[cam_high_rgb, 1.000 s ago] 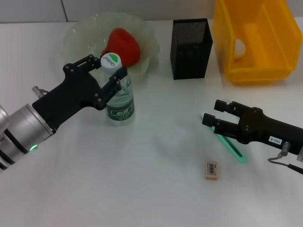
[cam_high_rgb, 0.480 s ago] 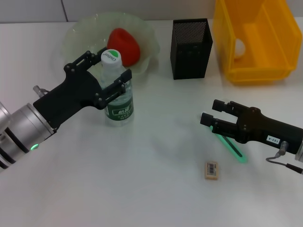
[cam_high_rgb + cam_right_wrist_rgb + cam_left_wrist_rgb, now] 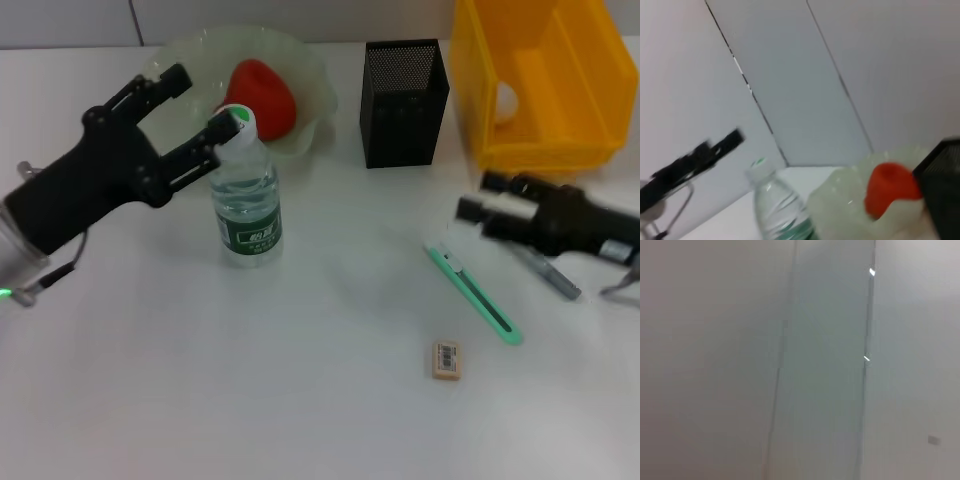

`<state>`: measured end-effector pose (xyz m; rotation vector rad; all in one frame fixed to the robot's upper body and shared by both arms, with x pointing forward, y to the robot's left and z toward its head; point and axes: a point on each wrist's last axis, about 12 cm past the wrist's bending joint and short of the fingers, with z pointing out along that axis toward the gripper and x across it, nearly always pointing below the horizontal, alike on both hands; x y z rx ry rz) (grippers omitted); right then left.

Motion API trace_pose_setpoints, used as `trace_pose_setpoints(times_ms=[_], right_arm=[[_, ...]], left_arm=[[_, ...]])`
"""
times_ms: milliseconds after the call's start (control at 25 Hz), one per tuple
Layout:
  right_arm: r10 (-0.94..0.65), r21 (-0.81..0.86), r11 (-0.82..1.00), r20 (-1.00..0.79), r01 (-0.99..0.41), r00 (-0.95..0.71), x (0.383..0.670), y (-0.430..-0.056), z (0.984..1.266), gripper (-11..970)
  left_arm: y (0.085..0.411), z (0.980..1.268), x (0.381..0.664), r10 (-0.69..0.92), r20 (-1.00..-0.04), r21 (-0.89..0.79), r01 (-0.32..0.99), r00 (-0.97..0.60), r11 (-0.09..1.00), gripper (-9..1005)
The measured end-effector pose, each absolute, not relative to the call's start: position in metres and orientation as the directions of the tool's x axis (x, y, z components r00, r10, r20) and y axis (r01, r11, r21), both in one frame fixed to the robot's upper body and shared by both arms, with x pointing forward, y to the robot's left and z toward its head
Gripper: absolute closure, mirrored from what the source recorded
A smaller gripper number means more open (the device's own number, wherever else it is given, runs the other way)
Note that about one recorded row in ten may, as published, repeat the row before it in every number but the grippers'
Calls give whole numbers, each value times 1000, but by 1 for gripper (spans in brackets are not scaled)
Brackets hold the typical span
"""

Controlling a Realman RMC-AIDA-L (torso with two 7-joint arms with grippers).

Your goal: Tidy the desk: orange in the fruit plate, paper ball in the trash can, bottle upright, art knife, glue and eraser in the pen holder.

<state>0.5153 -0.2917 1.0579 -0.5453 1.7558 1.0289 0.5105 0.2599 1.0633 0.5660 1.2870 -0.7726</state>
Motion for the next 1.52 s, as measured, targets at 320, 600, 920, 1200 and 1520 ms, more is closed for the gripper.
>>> trace_pose_setpoints(times_ms=[320,600,920,1200,1520], right_arm=[[-232,334,549,-820,-767,-523,555,-321,1141,189],[-571,191,590,-589,-785,-572,565,-276,1206,190],[-685,37,664,-371,-747,-627,570,-201,1208,190],[-665,26,688,-377,-725,-645,582,-177,1178,190],[-638,52,709,-379,-703,-671,596,-163,1141,190]], left_arm=[[299,1077,495,21,-985,-153,927,-171,343,211],[303,1068,485,61,-967,-215,918,-249,335,213],[296,1060,483,72,-958,-239,908,-279,343,213],[292,1055,483,134,-937,-268,911,-322,313,213],[290,1053,485,145,-934,-267,907,-327,326,213]])
